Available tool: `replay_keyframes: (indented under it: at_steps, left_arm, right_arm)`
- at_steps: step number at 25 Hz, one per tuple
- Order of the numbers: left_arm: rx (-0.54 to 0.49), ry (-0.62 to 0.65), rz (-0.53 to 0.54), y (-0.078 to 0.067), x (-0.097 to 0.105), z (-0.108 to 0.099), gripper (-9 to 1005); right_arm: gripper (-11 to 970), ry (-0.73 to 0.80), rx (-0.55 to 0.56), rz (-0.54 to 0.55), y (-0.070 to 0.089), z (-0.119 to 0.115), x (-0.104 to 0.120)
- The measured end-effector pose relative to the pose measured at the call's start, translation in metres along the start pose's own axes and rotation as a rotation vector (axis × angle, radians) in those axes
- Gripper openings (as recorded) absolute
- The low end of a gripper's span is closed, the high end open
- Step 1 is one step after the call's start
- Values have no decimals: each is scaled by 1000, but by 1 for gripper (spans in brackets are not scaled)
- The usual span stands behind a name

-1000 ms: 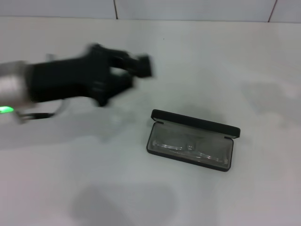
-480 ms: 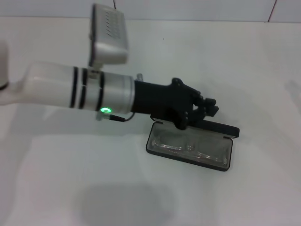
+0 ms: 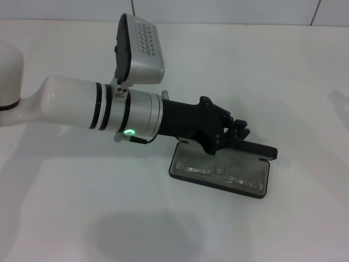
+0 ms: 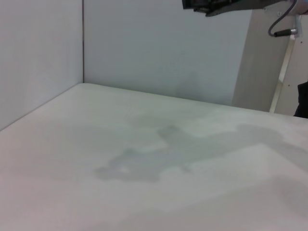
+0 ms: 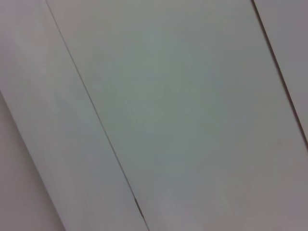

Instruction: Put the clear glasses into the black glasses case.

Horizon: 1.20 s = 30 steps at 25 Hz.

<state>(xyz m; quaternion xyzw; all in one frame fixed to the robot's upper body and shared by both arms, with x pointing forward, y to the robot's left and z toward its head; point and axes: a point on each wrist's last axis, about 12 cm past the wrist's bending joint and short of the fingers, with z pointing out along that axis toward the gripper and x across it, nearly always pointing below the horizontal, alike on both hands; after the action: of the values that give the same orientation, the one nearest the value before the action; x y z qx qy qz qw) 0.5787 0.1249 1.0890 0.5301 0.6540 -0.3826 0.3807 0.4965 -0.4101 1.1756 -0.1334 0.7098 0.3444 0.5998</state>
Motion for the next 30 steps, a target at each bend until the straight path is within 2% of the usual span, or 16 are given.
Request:
replay_keyframes:
  at_steps: [16, 22, 30]
  left_arm:
    - [21, 42, -28, -5, 12, 1, 140]
    - [73, 88, -2, -14, 18, 5, 143]
    - [121, 50, 15, -20, 12, 5, 147]
  right_arm:
    - [154, -7, -24, 26, -2, 10, 8]
    - [165, -6, -33, 38, -2, 10, 11]
    - [179, -3, -57, 49, 2, 5, 15]
